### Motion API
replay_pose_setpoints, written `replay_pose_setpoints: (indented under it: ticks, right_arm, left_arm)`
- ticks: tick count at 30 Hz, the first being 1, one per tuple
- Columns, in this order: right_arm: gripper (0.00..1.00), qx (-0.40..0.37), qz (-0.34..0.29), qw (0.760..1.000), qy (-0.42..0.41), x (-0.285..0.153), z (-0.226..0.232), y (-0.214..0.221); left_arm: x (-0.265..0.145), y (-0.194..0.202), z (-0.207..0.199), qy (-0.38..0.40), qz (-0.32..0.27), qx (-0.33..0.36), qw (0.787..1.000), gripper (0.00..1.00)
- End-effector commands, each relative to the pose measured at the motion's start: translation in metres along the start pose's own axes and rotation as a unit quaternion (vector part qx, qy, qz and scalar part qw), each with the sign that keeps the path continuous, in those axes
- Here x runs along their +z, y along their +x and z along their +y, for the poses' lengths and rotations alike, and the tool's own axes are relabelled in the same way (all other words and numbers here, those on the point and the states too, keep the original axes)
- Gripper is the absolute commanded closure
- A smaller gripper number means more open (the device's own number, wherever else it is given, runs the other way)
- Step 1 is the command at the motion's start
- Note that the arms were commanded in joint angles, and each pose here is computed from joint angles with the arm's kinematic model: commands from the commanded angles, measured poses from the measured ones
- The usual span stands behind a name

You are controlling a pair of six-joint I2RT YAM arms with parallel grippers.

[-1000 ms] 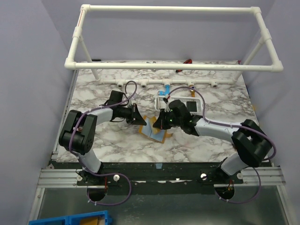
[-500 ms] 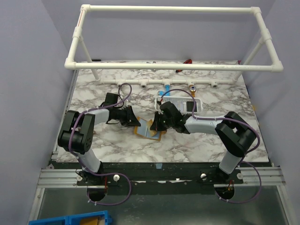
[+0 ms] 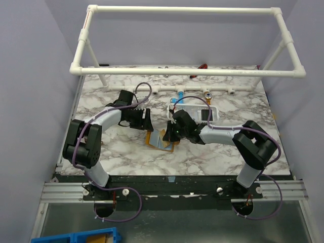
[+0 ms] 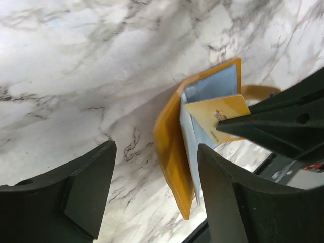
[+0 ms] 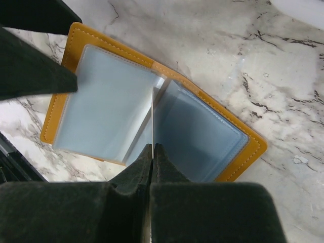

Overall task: Put the credit cards into the card holder
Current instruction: Insert the credit card into the card holder.

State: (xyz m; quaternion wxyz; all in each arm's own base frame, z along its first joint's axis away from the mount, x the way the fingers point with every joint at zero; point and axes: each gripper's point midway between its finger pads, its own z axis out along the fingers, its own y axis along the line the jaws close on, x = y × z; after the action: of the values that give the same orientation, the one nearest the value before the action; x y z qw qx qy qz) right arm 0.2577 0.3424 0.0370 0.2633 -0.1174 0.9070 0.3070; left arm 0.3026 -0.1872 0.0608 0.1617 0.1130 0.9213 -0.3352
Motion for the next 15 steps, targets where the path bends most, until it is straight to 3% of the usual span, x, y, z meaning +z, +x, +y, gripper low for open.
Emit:
replay_pose_setpoints:
  ticks: [1, 8, 15]
  right_arm:
    - [0.99, -0.021, 0.025, 0.999, 0.014, -0.001, -0.004, 0.007]
    - [0.99, -0.030, 0.036, 0.999, -0.026, 0.005, 0.017, 0.000]
    - [0.99, -0.033, 0.070, 0.997, -0.029, 0.020, 0.013, 0.018]
  left_arm:
    - [-0.006, 0.009, -0.016, -0.013, 0.026, 0.155, 0.988, 0.33]
    - [-0.025, 0.002, -0.039, 0.016, 0.002, 0.288, 0.958, 0.34]
    - [-0.034, -0.010, -0.039, 0.008, -0.020, 0.414, 0.910, 0.36]
